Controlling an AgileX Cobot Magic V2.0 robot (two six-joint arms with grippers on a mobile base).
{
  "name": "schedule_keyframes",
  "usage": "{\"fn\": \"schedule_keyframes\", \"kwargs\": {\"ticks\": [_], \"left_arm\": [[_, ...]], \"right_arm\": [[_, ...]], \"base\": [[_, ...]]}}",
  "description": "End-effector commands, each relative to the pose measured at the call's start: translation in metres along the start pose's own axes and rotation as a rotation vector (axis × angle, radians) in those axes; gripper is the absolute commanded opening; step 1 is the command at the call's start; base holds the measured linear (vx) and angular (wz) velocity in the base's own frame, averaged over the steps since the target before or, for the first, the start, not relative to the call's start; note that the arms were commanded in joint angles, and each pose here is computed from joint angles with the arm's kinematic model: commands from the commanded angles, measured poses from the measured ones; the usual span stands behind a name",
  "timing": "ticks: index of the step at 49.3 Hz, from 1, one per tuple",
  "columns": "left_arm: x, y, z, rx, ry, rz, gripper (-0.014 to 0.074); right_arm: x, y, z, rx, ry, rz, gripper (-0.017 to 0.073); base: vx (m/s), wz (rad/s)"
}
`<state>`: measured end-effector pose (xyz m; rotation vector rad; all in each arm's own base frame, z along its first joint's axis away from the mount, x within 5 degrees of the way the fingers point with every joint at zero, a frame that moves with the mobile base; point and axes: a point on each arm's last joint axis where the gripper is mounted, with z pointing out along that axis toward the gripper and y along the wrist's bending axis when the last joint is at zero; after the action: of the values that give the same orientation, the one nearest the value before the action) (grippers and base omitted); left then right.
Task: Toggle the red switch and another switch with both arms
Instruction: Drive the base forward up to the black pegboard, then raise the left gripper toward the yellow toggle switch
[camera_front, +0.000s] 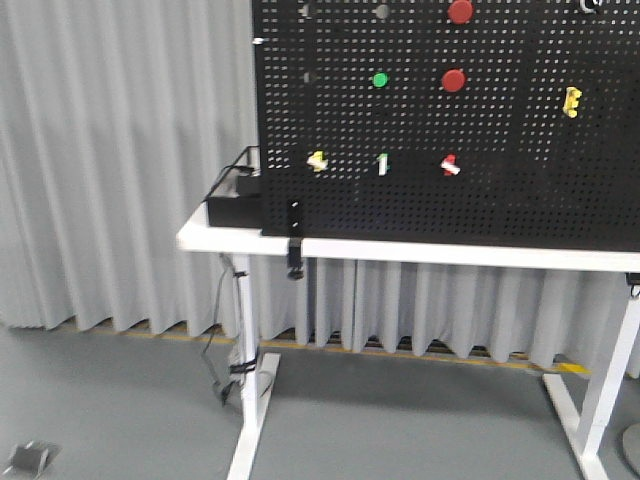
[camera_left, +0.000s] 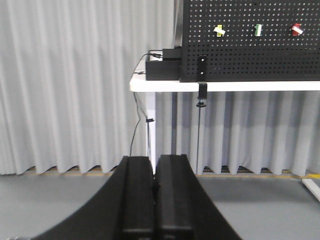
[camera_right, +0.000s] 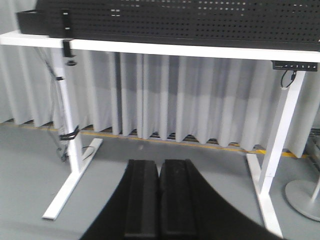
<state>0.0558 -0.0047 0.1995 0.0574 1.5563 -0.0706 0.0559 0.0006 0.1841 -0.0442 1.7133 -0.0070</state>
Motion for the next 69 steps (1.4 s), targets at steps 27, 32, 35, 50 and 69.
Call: {"fn": "schedule_keyframes", "kwargs": {"ticks": [27,32,35,50,69], "left_arm": [[-0.0032,0.0001,-0.0005,0.001,-0.077,-0.006,-0.0006],[-0.0032,0.0001,-0.0005,0.001,-0.077,-0.006,-0.0006],[-0.0032,0.0001,-0.0005,0.001,-0.077,-0.006,-0.0006],[-0.0031,0.0001,-0.0004,0.001,-0.076,-0.006,-0.0006],[-0.0031,0.0001,-0.0004,0.001,-0.076,-0.006,-0.0006]], "right_arm": [[-0.0063,0.0004,-0.0007,-0.005,-0.087,-0.01,-0.0006],[-0.0063,0.0004,-0.0007,-0.005,-0.087,-0.01,-0.0006],[-0.0063,0.0004,-0.0007,-0.005,-0.087,-0.01,-0.0006],[-0.0063,0.0004,-0.0007,-0.005,-0.087,-0.01,-0.0006],[-0.0063,0.0004,-0.0007,-0.005,-0.087,-0.01,-0.0006]], "base": [[0.45,-0.12],[0.43,-0.02],[0.41,-0.02],[0.33,-0.03],[0.2,0.01]]}}
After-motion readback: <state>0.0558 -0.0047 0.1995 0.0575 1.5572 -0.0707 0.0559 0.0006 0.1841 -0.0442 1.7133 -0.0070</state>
